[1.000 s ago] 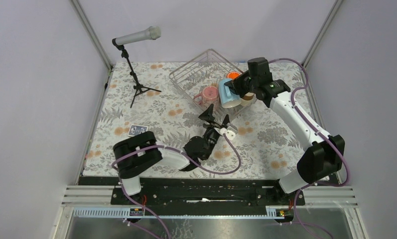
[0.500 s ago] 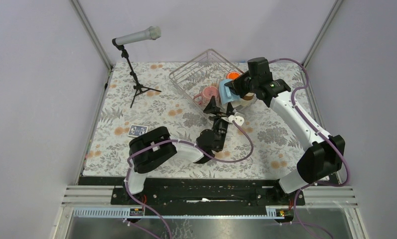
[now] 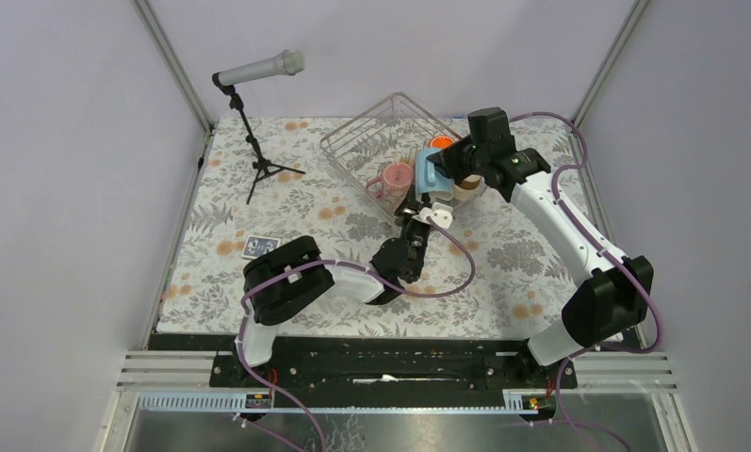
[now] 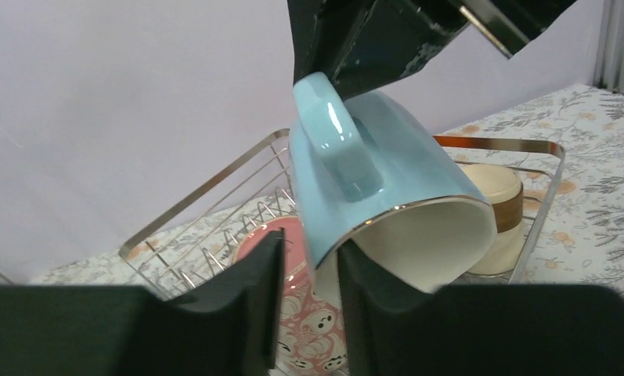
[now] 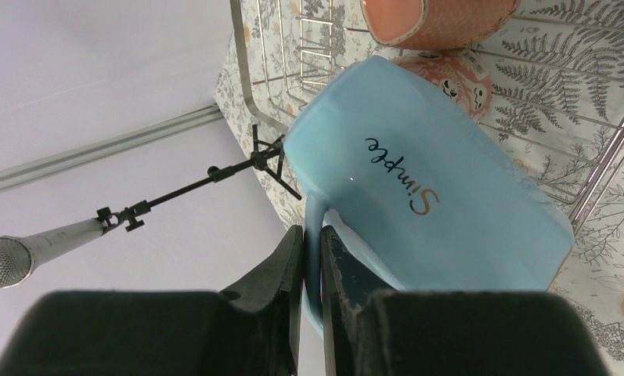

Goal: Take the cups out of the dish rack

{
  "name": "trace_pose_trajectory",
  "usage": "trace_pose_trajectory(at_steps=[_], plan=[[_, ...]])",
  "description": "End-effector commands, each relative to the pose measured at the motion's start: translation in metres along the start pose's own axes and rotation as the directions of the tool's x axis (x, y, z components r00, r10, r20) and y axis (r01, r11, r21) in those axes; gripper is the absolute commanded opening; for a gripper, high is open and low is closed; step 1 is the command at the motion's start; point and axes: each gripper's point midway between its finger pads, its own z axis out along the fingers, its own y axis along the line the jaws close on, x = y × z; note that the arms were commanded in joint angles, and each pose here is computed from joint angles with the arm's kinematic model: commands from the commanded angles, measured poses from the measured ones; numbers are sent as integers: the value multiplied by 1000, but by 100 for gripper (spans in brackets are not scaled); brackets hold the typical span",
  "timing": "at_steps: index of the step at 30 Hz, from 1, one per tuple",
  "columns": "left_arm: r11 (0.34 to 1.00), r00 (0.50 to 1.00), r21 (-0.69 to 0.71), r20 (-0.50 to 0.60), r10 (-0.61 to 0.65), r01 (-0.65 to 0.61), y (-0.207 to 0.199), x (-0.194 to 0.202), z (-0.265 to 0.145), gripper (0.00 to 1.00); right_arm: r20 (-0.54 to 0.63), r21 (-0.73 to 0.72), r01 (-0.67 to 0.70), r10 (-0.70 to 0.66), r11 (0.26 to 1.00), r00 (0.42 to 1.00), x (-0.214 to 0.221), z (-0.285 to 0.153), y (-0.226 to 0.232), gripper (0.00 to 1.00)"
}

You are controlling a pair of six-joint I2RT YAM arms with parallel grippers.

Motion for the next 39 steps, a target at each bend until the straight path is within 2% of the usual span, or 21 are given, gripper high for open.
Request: trace_pose_trajectory(at_steps=[1, 3, 4, 17, 25, 36, 39], plan=[[985, 987, -75, 46, -153, 156, 24, -26, 17, 31, 70, -83, 1, 5, 997, 998, -10, -21, 34, 0], [978, 982, -95, 57, -180, 184, 31, -28, 19, 4, 63, -74, 1, 4, 997, 998, -8, -19, 31, 0], [975, 979, -100, 66, -194, 199, 34, -29, 19, 0, 59, -71, 0, 4, 997, 998, -7, -18, 30, 0], [923, 919, 28, 86, -385, 384, 42, -45, 18, 0, 48, -61, 7, -5, 998, 999, -3, -16, 19, 0], [914, 910, 53, 86, -405, 402, 42, -50, 16, 0, 37, -69, 13, -11, 998, 999, -1, -13, 17, 16], [878, 875, 72, 73, -478, 473, 49, -52, 19, 0, 32, -59, 13, -11, 998, 999, 2, -4, 5, 22], [864, 861, 78, 78, -503, 497, 53, -58, 21, 0, 10, -64, 19, -19, 998, 1000, 6, -5, 4, 27]])
